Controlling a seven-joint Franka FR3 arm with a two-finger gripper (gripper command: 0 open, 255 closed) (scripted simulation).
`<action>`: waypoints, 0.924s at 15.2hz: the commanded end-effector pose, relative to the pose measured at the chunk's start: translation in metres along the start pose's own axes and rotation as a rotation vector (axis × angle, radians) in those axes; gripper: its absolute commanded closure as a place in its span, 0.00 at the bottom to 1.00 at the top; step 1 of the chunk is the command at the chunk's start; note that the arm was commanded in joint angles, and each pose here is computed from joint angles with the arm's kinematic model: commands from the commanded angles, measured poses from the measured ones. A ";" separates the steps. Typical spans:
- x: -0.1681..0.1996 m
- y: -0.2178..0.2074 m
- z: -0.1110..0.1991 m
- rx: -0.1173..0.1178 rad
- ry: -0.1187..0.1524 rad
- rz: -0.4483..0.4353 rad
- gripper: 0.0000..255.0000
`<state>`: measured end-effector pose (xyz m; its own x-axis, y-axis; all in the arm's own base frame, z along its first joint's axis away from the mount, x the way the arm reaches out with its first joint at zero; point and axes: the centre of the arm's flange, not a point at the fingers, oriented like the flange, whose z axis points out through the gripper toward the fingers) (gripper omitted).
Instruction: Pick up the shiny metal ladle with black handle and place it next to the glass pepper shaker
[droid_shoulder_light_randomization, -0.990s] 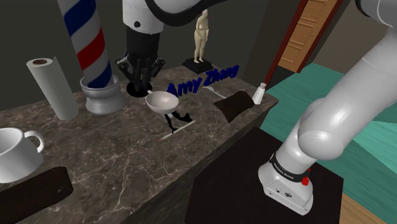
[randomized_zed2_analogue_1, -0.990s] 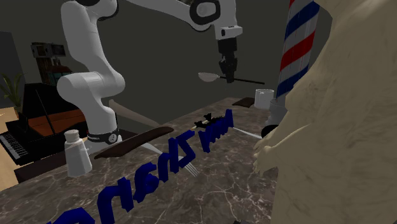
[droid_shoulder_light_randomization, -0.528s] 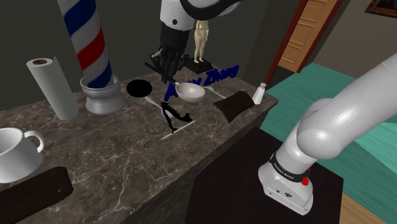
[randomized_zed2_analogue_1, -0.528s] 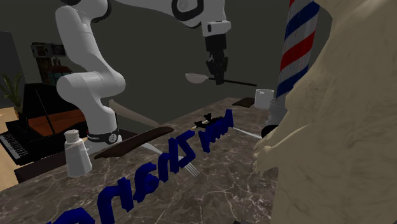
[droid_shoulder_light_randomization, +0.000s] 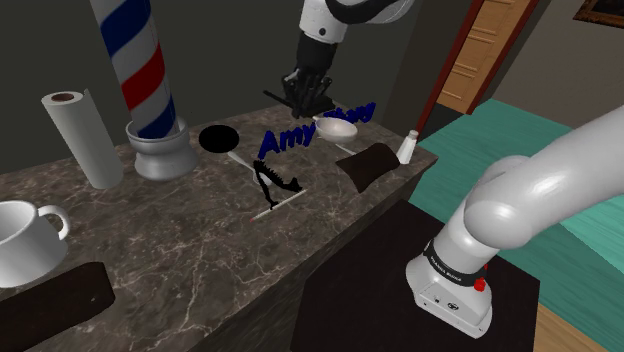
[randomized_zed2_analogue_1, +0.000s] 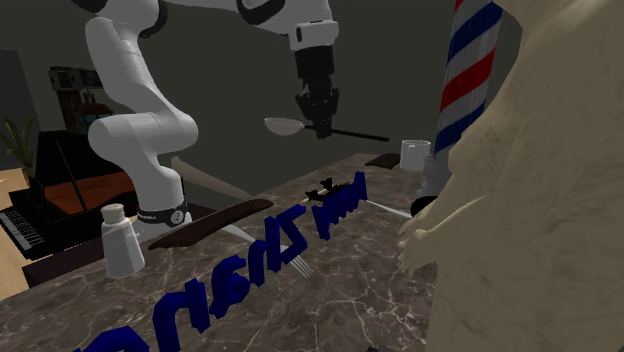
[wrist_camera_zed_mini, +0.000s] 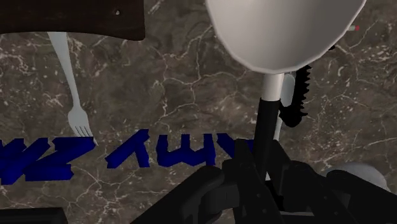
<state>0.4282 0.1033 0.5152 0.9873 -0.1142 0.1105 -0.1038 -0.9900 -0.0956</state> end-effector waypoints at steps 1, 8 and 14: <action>0.000 0.026 -0.001 0.001 0.000 -0.002 1.00; 0.002 0.118 -0.009 0.001 0.000 -0.002 1.00; 0.003 0.197 -0.017 0.001 0.000 -0.002 1.00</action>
<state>0.4128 -0.0787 0.5135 0.9873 -0.1138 0.1106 -0.1033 -0.9900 -0.0962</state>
